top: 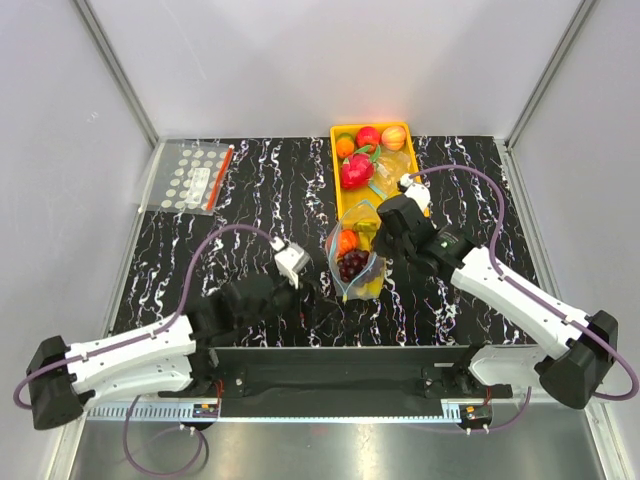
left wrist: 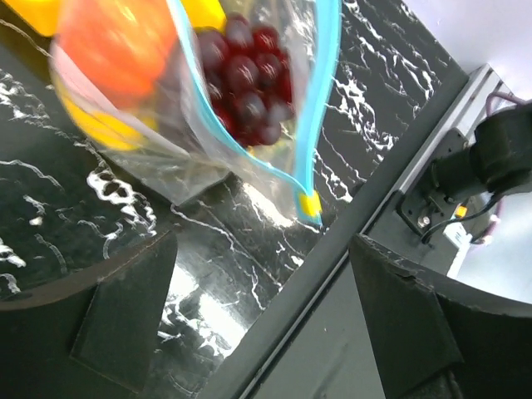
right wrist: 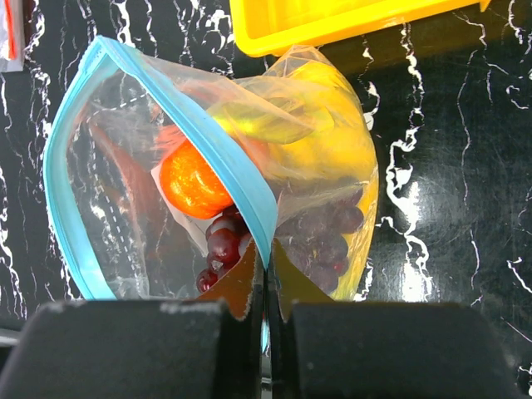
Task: Place the food in the zip-top bag and seal the zipper
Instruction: Adjust the zipper food storage bag at the center of the board.
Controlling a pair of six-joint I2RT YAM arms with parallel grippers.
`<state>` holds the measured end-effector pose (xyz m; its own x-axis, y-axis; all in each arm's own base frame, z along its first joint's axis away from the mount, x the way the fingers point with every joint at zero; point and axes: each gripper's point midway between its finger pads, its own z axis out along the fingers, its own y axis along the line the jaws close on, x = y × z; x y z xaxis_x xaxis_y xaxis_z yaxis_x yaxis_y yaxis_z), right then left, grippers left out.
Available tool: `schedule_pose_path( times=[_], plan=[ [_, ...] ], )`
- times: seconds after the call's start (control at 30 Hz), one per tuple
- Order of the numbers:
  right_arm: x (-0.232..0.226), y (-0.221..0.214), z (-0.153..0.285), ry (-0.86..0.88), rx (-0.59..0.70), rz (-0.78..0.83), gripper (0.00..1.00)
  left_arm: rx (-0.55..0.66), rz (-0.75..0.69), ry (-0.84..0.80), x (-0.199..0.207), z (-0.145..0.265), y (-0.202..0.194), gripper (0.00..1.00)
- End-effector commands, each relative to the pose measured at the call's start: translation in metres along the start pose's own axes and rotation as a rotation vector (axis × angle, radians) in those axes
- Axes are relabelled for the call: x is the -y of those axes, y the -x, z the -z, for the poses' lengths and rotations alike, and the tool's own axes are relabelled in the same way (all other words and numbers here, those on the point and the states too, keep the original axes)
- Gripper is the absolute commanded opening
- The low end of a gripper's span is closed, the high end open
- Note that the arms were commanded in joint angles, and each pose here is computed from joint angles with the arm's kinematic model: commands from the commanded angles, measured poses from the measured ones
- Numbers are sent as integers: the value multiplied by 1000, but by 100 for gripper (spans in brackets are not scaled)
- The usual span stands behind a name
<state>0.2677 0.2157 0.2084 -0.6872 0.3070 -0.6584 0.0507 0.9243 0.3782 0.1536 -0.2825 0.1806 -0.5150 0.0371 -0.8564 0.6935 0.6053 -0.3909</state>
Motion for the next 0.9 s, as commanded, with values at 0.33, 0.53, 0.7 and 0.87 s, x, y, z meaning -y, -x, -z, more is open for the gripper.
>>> schedule_pose_path(
  times=[0.33,0.53,0.7,0.87],
  plan=[
    [-19,22,3,89,24,-76,0,342,-108,92,26,-15,18,90],
    [-21,25,9,103,32,-80,0,324,-197,190,25,-41,16,90],
    [-20,26,12,107,31,-78,0,348,-187,236,23,-51,21,76],
    [-15,25,17,100,35,-84,0,349,-215,248,26,-56,28,25]
  ],
)
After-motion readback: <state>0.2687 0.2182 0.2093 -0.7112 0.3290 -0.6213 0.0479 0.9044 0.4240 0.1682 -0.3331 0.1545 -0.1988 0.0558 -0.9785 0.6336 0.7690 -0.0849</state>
